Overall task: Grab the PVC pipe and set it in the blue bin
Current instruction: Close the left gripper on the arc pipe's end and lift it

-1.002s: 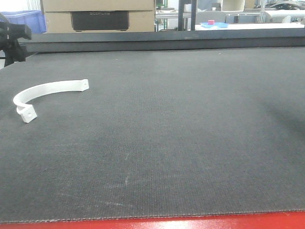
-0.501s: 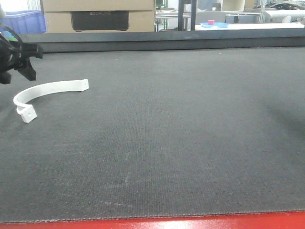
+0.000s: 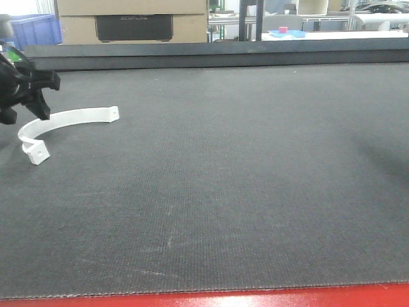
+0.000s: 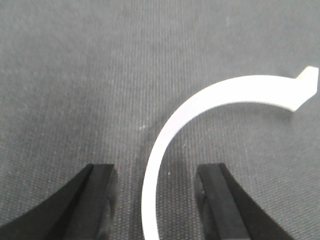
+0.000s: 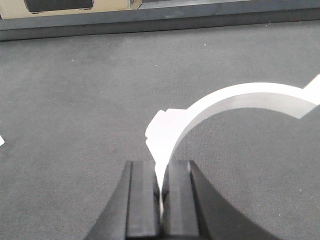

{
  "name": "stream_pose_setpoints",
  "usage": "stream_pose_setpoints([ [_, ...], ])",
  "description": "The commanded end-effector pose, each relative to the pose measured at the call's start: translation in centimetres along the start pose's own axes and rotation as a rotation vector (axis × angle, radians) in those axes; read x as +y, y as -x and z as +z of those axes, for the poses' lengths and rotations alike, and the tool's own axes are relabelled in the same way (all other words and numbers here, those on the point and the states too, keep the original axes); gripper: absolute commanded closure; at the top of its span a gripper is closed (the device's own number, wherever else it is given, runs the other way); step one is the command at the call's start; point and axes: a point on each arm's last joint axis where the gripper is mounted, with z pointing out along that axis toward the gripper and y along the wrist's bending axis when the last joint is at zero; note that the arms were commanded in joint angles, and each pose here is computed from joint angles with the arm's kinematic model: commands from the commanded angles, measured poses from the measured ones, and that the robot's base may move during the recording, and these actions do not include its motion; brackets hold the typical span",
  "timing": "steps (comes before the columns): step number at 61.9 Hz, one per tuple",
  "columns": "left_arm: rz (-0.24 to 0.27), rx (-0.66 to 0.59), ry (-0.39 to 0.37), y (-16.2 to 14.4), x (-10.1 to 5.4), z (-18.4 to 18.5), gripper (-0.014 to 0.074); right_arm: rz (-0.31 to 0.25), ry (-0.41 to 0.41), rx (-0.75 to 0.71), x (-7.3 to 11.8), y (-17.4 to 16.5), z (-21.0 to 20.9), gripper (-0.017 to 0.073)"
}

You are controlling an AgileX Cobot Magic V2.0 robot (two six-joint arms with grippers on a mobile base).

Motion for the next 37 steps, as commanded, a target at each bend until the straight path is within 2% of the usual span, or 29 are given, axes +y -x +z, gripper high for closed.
stream_pose_setpoints([
  [1, 0.004, -0.005, -0.013, 0.1, -0.7, 0.2, 0.0314, -0.011, -0.004, -0.034, 0.0, 0.4, -0.2, 0.0728],
  [9, 0.025, -0.038, -0.028, 0.3, -1.4, 0.2, 0.0314, -0.011, -0.004, -0.036, 0.0, 0.4, -0.2, 0.0728],
  [26, 0.023, 0.015, -0.023, -0.7, -1.3, 1.3, 0.0314, -0.011, -0.005, -0.040, 0.0, 0.5, -0.2, 0.0728],
  [37, 0.025, 0.006, -0.023, -0.7, -1.3, 1.3, 0.0314, -0.011, -0.008, -0.057, 0.0, 0.6, -0.2, 0.0728],
])
